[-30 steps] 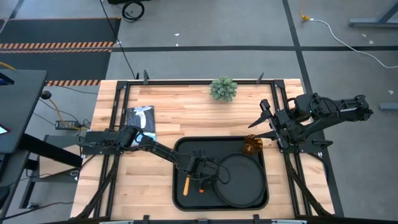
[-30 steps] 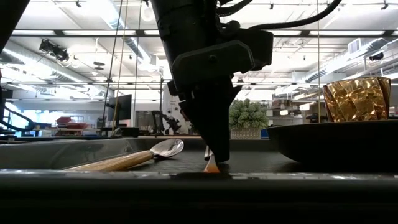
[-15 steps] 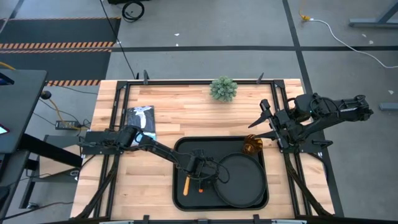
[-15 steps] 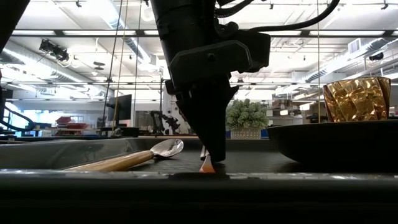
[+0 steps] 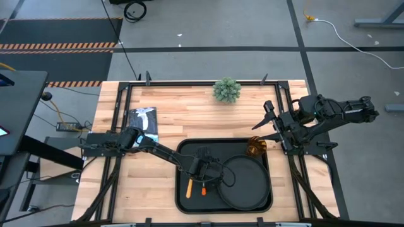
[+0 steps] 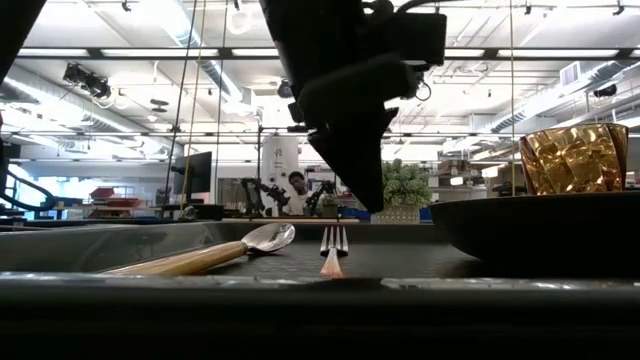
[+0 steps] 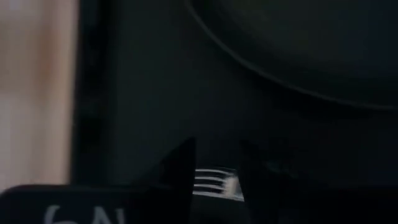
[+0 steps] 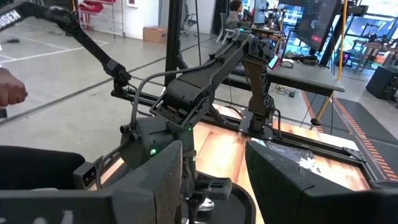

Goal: Pick and place plate/cup/fork/spoon on tray
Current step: Adjust the black plate on the black tray

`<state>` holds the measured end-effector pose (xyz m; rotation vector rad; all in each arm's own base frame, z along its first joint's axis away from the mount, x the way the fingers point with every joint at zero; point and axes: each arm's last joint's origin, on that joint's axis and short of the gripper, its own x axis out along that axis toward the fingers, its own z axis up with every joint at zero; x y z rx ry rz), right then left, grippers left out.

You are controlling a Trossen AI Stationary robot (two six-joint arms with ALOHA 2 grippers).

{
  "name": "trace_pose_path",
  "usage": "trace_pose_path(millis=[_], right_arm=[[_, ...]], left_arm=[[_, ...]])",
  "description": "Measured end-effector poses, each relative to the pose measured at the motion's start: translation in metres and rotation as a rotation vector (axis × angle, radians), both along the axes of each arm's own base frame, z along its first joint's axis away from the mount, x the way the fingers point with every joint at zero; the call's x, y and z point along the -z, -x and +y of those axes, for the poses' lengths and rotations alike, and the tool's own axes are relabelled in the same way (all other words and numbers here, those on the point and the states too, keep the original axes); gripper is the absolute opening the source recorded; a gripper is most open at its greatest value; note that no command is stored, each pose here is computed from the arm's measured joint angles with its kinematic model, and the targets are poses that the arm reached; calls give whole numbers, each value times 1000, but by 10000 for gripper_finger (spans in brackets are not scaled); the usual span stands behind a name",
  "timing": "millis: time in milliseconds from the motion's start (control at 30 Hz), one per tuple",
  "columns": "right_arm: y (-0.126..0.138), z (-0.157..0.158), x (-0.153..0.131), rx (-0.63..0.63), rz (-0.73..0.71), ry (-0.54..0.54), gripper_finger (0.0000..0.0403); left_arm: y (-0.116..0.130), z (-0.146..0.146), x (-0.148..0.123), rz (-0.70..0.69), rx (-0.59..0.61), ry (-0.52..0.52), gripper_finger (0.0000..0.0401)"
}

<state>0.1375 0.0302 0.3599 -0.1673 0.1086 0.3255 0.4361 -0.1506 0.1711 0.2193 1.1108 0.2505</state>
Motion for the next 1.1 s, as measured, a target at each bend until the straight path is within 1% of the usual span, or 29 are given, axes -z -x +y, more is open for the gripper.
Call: trace_pose_path(millis=[67,133,300,333,400,467,567,667,767,900,1000,1100], right_arm=[[-2,0,1,0,2,18,183],[-4,0,2,18,9,30,183],[-11,-1,5,83,18,90,183],[-12,-1,6,100,21,100,183],[-15,-2,6,143,24,109,183],[-17,-3,7,192,32,105,183],[-17,-4,7,245,44,42,183],[-18,-3,7,253,62,-38,183],[-24,2,13,273,111,-52,180],[-46,15,31,267,221,-20,174],[-55,25,39,247,269,-38,169],[-62,36,48,281,312,-50,165]], left_arm=[[0,3,-1,5,27,-82,120],[0,7,-2,9,38,-187,120],[4,20,-5,57,34,-530,120],[4,23,-6,71,38,-586,120],[3,30,-8,98,44,-664,120],[1,38,-9,129,57,-718,120],[-2,51,-13,163,76,-753,120],[-2,60,-18,186,70,-756,118],[4,62,-31,166,48,-751,106],[22,52,-56,111,-1,-732,79],[38,41,-74,72,-21,-692,59],[50,28,-81,62,-6,-670,44]])
